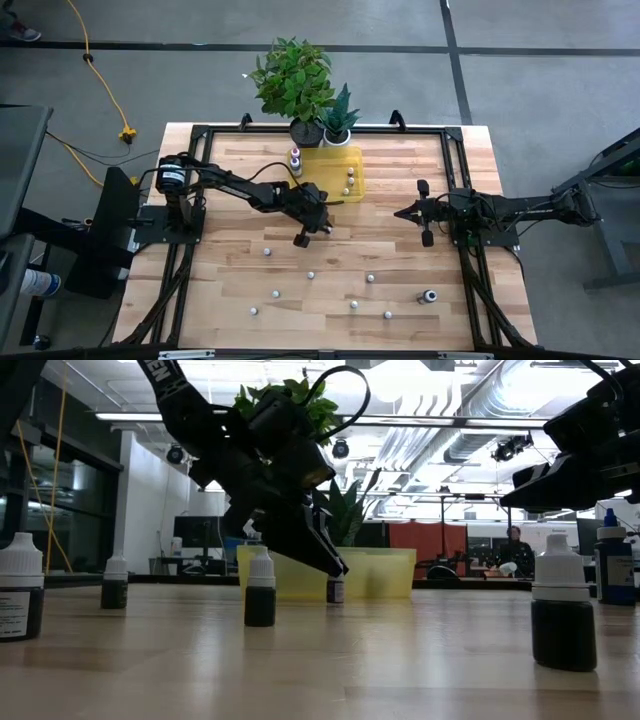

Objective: Pick & Place food coloring
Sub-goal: Put the small violet food coloring bottle into the yellow bin

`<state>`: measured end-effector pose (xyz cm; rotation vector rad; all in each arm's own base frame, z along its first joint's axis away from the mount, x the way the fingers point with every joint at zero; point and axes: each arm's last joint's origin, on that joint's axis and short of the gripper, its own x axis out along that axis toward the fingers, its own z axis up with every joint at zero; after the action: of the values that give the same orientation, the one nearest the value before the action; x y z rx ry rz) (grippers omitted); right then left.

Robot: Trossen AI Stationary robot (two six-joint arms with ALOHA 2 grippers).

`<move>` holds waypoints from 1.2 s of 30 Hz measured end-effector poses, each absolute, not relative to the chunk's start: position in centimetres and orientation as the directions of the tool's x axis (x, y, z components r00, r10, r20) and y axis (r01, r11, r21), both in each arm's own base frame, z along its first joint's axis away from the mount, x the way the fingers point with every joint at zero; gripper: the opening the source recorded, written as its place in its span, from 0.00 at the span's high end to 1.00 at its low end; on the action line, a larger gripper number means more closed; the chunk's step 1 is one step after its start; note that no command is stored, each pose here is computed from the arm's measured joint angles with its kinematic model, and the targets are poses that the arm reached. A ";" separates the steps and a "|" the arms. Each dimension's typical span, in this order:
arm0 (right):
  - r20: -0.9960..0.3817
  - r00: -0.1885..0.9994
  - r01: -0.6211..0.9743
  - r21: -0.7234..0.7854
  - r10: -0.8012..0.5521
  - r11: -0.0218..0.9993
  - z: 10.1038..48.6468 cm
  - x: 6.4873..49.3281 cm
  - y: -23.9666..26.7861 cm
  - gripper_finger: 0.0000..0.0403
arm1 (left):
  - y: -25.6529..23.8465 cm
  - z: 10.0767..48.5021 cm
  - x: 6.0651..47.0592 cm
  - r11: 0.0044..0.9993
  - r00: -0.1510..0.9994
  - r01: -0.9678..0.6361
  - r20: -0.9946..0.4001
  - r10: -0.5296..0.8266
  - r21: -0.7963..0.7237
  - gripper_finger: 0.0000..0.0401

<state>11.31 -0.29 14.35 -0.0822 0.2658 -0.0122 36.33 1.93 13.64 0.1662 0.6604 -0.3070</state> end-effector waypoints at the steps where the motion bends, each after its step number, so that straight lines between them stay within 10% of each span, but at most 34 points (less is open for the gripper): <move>1: -0.262 0.965 0.001 -0.083 -0.023 0.997 14.3 11.3 -0.3 1.00 | 1.8 13.7 36.3 0.945 0.745 0.324 -0.628 -0.224 0.048 0.90; 36: -0.262 0.965 0.001 -0.083 -0.023 0.997 14.3 11.3 -0.3 1.00 | -0.5 25.3 30.9 0.974 0.820 0.216 -0.529 -0.217 -0.066 0.89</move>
<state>11.31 -0.29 14.35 -0.0822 0.2660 -0.0122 30.85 -0.47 25.34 -0.0031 0.5636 -0.2305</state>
